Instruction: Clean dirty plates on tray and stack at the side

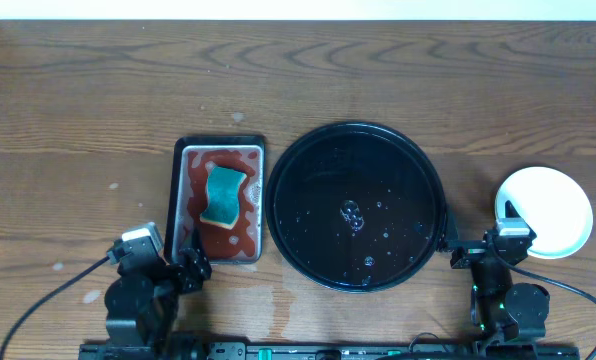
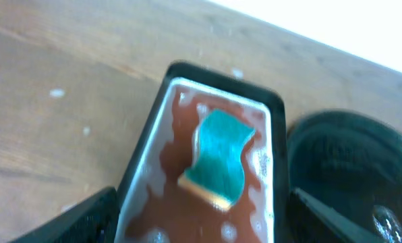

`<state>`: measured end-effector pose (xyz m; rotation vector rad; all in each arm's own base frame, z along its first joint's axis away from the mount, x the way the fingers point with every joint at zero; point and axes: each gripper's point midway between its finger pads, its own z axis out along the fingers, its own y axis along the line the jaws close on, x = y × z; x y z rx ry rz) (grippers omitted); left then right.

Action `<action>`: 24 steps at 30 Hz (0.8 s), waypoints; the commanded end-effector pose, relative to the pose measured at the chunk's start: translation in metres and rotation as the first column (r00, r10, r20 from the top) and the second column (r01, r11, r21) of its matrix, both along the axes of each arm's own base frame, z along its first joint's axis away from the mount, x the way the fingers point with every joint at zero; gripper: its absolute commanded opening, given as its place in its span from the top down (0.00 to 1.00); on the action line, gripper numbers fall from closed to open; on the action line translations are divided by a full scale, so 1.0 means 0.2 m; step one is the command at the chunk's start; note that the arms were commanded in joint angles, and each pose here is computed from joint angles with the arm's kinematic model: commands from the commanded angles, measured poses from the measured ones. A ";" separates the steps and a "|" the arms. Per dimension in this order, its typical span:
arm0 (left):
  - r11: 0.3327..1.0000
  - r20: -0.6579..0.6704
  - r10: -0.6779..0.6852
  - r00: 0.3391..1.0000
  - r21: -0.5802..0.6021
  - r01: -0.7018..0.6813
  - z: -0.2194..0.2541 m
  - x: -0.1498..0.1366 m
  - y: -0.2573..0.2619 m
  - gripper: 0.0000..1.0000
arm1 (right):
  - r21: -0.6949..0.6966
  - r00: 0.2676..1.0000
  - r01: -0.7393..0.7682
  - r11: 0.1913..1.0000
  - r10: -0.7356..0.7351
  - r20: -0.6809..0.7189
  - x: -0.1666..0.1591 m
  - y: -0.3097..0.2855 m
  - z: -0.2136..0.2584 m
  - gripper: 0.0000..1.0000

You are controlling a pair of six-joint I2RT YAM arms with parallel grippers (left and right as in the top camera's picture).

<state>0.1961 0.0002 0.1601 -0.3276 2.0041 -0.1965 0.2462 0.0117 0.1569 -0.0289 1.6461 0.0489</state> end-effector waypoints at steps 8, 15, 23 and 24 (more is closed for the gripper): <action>0.995 0.292 -0.081 0.953 0.076 0.061 0.03 0.19 -0.03 0.21 | -0.011 1.000 0.011 1.000 -0.011 0.000 0.00 -0.01 0.00 0.01; 0.976 0.408 -0.162 0.899 0.197 0.087 0.04 0.25 -0.06 0.20 | -0.011 1.000 0.011 1.000 -0.011 0.000 0.00 -0.01 0.00 0.01; 0.967 0.296 -0.190 0.936 0.219 0.127 -0.10 0.24 -0.07 0.21 | -0.012 1.000 0.011 1.000 -0.011 0.000 0.00 -0.01 0.00 0.01; 0.968 0.296 -0.188 0.936 0.218 0.126 -0.10 0.24 -0.07 0.21 | -0.012 1.000 0.011 1.000 -0.011 0.000 0.00 -0.01 0.00 0.01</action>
